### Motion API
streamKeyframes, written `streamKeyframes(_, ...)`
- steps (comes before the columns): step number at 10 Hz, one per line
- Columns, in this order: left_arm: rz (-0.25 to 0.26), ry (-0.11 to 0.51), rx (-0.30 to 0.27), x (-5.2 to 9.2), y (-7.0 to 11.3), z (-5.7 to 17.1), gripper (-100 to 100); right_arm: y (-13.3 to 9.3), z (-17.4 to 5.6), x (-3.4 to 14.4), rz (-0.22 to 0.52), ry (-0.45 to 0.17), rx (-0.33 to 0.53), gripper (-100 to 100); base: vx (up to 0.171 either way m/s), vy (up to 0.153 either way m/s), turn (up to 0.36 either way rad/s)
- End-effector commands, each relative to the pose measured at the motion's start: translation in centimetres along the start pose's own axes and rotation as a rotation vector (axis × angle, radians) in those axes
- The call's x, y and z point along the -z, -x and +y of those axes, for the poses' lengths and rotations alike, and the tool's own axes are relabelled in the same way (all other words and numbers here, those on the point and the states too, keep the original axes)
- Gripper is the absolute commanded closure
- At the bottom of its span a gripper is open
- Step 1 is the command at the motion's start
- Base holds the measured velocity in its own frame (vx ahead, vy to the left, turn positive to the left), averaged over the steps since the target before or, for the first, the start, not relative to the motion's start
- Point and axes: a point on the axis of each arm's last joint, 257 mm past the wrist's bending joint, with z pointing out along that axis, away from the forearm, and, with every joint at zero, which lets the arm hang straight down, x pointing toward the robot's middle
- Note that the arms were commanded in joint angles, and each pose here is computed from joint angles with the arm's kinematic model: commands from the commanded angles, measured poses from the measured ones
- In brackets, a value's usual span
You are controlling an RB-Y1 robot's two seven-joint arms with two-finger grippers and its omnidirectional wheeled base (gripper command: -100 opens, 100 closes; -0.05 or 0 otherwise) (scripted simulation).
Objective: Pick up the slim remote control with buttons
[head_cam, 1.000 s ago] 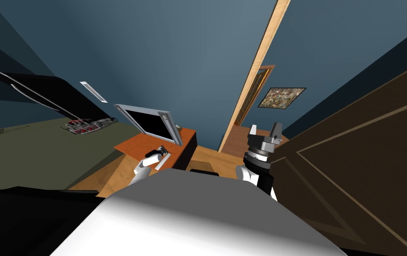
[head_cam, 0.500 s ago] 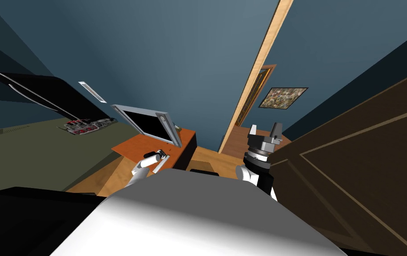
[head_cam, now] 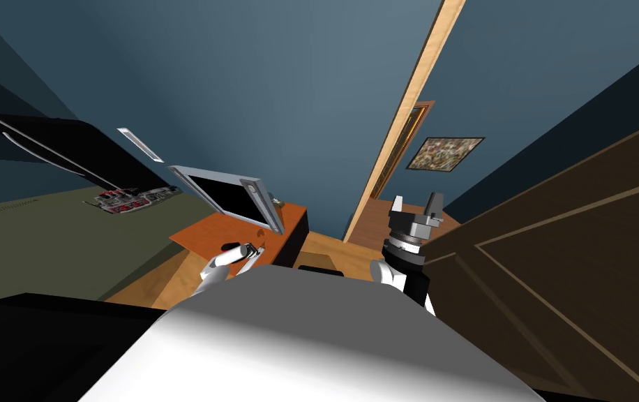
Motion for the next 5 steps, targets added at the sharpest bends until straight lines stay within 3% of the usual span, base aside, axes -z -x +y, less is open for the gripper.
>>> streamKeyframes(1,-0.025,0.038,0.015,-0.2,1.2,0.9,-100,0.0,0.0,0.0,0.000,0.000,0.000,0,0.061,0.017,-0.013)
streamKeyframes(4,-0.098,0.140,0.064,-0.2,4.6,3.4,-100,0.0,0.0,0.0,0.000,0.000,0.000,0,0.053,0.028,-0.027)
streamKeyframes(5,-0.101,0.147,0.064,-0.2,4.7,3.6,-100,0.0,0.0,0.0,0.000,0.000,0.000,0,0.046,0.015,-0.017)
